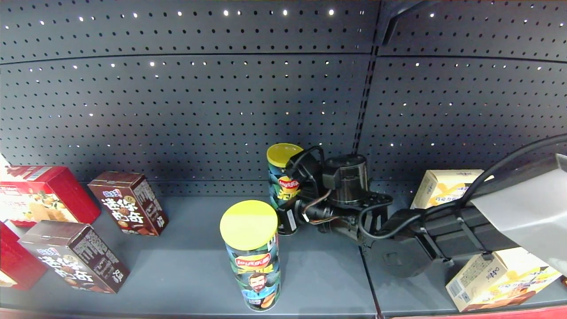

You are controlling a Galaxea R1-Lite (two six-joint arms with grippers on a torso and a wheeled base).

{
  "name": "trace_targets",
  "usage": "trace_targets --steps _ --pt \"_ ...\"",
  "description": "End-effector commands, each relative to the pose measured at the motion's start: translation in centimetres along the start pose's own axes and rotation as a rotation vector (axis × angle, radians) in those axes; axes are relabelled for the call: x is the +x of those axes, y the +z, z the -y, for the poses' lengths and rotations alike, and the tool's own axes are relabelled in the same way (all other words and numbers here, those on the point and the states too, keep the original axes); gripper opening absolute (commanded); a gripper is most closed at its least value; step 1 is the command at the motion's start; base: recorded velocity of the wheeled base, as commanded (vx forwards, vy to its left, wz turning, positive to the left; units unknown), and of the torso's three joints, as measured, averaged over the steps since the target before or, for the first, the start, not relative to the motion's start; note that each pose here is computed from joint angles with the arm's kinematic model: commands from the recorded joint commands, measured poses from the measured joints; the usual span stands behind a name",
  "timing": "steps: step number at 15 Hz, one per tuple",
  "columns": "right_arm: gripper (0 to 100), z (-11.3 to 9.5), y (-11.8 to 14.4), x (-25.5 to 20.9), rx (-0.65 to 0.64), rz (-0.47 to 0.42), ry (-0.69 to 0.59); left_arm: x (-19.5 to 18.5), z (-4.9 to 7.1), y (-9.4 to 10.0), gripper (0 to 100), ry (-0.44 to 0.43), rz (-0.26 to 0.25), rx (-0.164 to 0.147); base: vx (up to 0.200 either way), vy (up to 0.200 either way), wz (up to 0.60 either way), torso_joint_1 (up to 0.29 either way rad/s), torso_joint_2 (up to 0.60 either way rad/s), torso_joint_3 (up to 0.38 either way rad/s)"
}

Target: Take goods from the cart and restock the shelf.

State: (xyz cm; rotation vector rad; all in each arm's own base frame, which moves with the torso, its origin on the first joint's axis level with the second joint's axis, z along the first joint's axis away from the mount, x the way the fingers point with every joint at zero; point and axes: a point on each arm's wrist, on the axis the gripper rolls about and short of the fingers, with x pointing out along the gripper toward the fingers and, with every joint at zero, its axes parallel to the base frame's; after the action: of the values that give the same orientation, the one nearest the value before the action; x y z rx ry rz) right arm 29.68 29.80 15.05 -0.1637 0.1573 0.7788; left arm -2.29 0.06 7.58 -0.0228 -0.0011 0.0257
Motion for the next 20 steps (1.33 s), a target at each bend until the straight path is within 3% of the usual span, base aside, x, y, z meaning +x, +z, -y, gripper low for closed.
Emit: trace_targets --steps 1,6,12,16,20 --pt "100 0.0 0.3 -1.1 0.0 0.0 0.0 0.0 0.0 0.0 100 0.0 -0.001 0.0 0.0 0.0 0.0 0.0 0.0 0.0" --pt "100 0.2 -1.2 -6.4 -0.056 -0.08 0.002 0.0 0.0 0.0 100 0.0 -0.001 0.0 0.0 0.0 0.0 0.0 0.0 0.0" --pt "100 1.2 -1.6 -7.3 -0.046 -0.107 -0.108 0.0 0.0 0.0 100 0.0 -0.001 0.0 0.0 0.0 0.0 0.0 0.0 0.0" --pt "100 1.5 0.1 -8.5 -0.02 -0.062 -0.155 0.0 0.0 0.0 100 0.0 -0.001 0.0 0.0 0.0 0.0 0.0 0.0 0.0" --pt "100 3.3 2.7 -11.4 -0.008 -0.012 -0.229 0.0 0.0 0.0 100 -0.001 -0.002 0.0 0.0 0.0 0.0 0.0 0.0 0.0"
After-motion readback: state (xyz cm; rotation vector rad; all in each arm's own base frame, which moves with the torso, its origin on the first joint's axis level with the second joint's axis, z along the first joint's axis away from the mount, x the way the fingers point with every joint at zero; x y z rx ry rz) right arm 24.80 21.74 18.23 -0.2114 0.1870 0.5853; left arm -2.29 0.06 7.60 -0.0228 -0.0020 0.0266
